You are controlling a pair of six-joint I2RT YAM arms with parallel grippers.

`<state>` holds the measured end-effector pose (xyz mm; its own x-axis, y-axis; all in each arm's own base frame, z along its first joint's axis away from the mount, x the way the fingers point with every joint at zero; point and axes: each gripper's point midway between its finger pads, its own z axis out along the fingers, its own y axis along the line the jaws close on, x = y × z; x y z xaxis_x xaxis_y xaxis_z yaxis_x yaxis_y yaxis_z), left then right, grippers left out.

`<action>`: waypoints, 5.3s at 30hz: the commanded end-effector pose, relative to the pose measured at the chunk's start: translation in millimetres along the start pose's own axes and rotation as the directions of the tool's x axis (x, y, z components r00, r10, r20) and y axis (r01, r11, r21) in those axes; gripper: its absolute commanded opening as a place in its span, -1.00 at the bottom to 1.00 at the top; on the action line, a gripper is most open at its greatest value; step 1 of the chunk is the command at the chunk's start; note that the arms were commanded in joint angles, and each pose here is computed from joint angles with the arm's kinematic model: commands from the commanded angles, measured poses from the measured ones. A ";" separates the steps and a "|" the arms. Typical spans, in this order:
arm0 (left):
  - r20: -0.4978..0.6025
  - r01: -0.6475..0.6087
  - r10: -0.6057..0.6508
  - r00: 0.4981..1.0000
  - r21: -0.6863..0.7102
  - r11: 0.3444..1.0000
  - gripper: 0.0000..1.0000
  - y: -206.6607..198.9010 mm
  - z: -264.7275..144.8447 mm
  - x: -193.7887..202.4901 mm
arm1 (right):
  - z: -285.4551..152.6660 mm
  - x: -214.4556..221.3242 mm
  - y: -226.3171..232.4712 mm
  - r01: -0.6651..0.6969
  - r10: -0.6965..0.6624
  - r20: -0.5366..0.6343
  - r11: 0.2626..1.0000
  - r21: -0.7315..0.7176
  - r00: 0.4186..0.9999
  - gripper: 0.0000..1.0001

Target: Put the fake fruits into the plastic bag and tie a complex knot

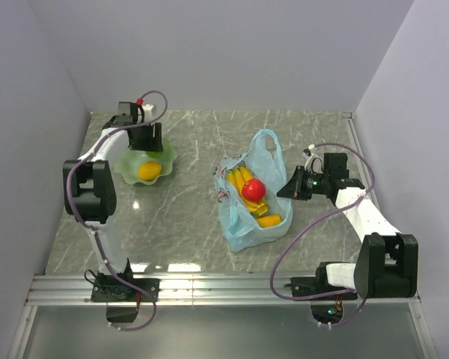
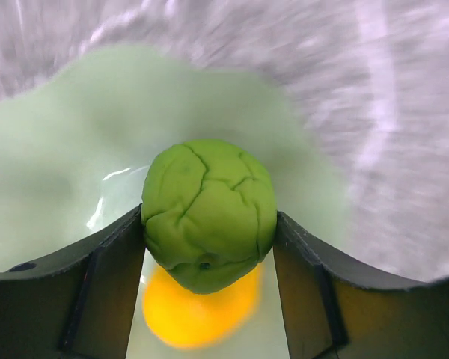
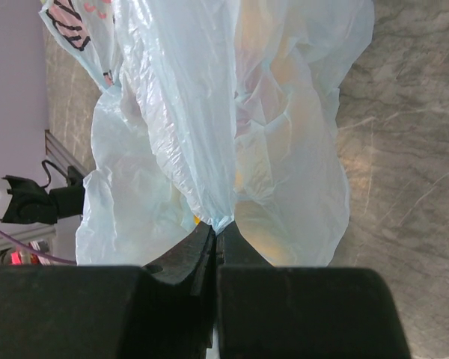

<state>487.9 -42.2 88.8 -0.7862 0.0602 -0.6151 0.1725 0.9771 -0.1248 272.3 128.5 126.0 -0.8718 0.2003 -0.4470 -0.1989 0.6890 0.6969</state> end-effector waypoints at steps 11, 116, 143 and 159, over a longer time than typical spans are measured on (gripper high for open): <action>0.445 -0.388 0.087 0.891 0.651 0.653 -0.15 -282.6 -192.9 -58.3 | -14.6 -43.6 6.7 0.039 -0.055 0.195 0.995 0.088 0.979 -1.00; 0.419 -0.485 0.259 0.870 0.819 0.308 -0.39 -460.3 -159.3 33.8 | -25.1 -52.9 16.1 -0.081 0.063 0.278 0.995 0.054 0.958 -1.00; 0.261 -0.406 0.348 0.901 0.791 0.457 0.99 -342.7 -174.3 57.2 | -29.6 48.5 74.0 0.104 -0.108 -0.019 0.983 -0.149 0.994 -0.62; 0.212 -0.228 0.117 0.970 0.636 0.737 0.99 -259.1 -217.5 49.9 | -42.6 -109.8 94.6 0.406 -0.407 0.268 0.912 0.061 0.873 0.57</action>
<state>261.2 -274.6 268.0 -0.5406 0.2296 -0.8093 0.8049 0.4211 -0.4181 303.5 138.0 232.5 -0.6741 0.1024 -0.7315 -0.4279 0.7531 0.4997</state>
